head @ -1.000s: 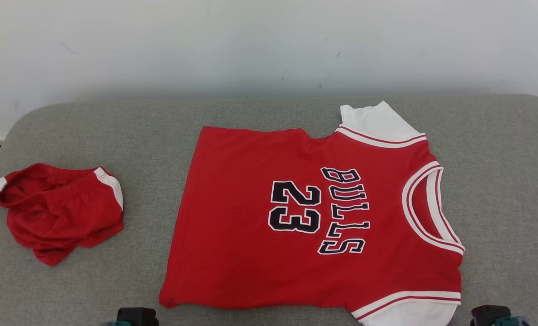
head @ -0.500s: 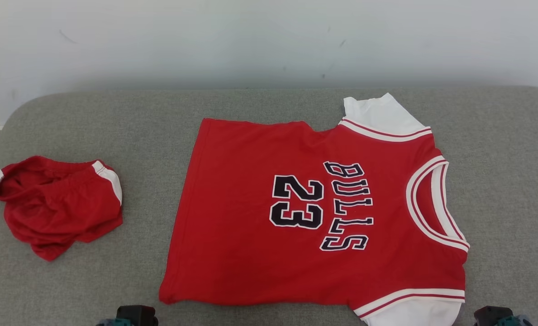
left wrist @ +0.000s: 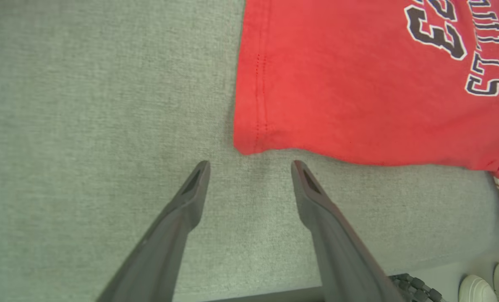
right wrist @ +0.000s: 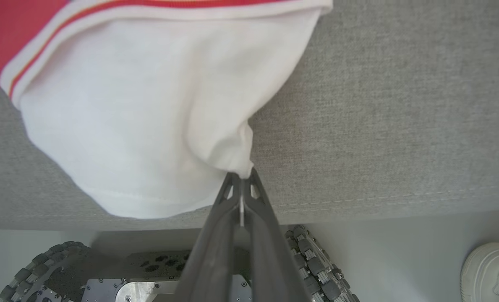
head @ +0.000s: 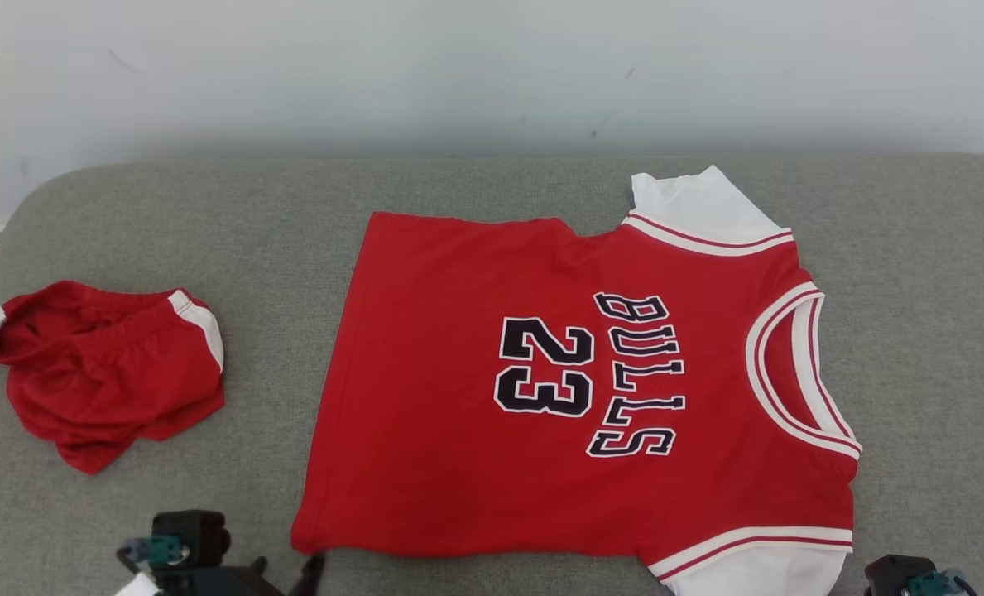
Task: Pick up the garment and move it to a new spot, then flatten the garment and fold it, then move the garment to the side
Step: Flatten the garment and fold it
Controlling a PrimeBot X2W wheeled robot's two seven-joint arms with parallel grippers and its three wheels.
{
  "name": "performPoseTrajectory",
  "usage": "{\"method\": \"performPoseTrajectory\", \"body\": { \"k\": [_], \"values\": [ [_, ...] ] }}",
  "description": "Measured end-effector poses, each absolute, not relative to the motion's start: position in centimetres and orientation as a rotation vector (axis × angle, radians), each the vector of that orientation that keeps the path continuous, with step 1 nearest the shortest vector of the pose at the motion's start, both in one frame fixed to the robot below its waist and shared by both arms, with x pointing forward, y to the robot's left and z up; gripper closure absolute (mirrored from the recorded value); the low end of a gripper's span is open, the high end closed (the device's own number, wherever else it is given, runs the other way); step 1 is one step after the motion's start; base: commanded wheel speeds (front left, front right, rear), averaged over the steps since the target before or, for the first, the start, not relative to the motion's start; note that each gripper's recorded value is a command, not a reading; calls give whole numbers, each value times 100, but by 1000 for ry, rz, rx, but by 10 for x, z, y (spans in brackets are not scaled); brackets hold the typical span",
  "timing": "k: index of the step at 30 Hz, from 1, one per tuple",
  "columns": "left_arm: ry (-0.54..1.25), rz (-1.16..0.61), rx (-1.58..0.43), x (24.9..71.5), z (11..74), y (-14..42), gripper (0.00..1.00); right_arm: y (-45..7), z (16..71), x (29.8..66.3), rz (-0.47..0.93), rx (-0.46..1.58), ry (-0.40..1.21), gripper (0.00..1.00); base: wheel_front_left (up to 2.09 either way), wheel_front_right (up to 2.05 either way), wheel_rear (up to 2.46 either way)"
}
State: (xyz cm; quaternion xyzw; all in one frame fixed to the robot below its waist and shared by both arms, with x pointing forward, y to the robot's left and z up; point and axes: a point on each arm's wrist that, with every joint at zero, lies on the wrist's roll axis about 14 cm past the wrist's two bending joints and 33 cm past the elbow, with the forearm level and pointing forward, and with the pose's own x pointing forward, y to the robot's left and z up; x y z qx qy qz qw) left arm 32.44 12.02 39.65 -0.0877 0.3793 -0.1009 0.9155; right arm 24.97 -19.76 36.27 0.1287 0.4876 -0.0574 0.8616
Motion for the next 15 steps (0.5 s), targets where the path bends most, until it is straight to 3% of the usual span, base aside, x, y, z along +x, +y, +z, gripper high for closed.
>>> {"method": "performPoseTrajectory", "body": {
  "k": [15],
  "values": [
    [794, -183, -71, 341, 385, 132, 0, -198, 365, 248, -134, 278, 1037, 100, 0, 0, 0]
  ]
}}
